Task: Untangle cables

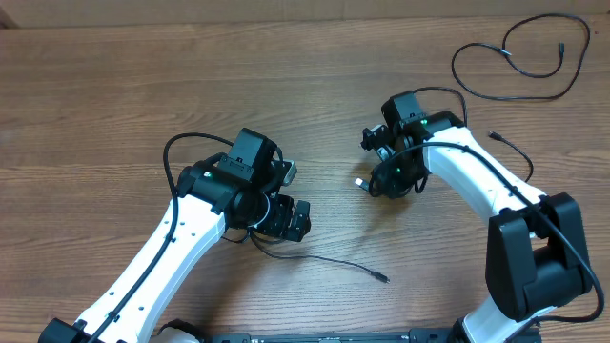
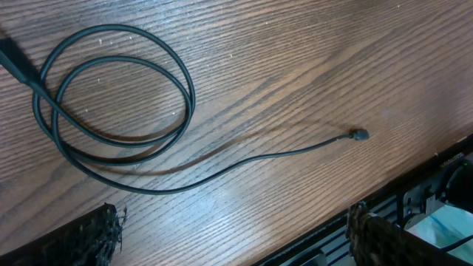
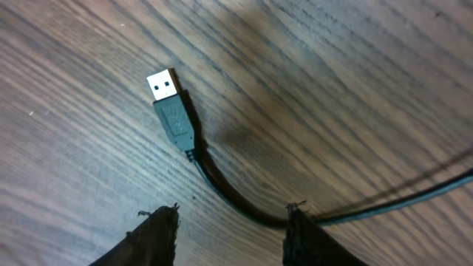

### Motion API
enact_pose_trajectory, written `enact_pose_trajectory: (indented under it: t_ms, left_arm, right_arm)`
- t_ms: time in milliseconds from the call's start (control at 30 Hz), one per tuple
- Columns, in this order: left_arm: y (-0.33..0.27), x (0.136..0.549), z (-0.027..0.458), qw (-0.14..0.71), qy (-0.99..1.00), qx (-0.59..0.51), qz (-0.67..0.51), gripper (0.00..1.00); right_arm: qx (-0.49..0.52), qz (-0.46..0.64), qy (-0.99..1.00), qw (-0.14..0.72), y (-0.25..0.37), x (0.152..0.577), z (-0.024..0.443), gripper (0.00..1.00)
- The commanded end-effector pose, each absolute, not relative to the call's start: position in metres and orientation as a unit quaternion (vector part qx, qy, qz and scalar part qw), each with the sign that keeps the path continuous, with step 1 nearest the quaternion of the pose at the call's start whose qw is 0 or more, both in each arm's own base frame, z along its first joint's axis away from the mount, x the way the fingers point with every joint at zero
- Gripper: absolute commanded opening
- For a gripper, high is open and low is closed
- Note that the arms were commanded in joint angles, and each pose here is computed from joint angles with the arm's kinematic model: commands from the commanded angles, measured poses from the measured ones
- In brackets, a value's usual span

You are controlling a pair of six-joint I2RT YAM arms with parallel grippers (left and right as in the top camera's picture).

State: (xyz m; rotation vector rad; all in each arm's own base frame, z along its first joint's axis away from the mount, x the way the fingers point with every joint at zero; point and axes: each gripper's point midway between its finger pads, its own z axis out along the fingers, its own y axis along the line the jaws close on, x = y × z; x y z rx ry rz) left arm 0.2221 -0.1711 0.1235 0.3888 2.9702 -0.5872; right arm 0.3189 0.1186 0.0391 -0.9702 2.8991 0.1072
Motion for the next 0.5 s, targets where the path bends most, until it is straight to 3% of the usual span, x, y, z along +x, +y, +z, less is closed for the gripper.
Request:
enact_pose_trajectory:
  t_ms: [0, 467]
  left_arm:
    - [-0.174, 0.226, 0.134, 0.063, 0.97, 0.132, -0.197, 1.0]
    - [-0.174, 0.226, 0.134, 0.063, 0.97, 0.132, -0.197, 1.0]
  right_arm:
    - [-0.321, 0.041, 0.946, 0.033, 0.118, 0.311, 0.028, 0.37]
    - [-0.322, 0.063, 0.944, 0.046, 0.122, 0.3, -0.004, 0.38]
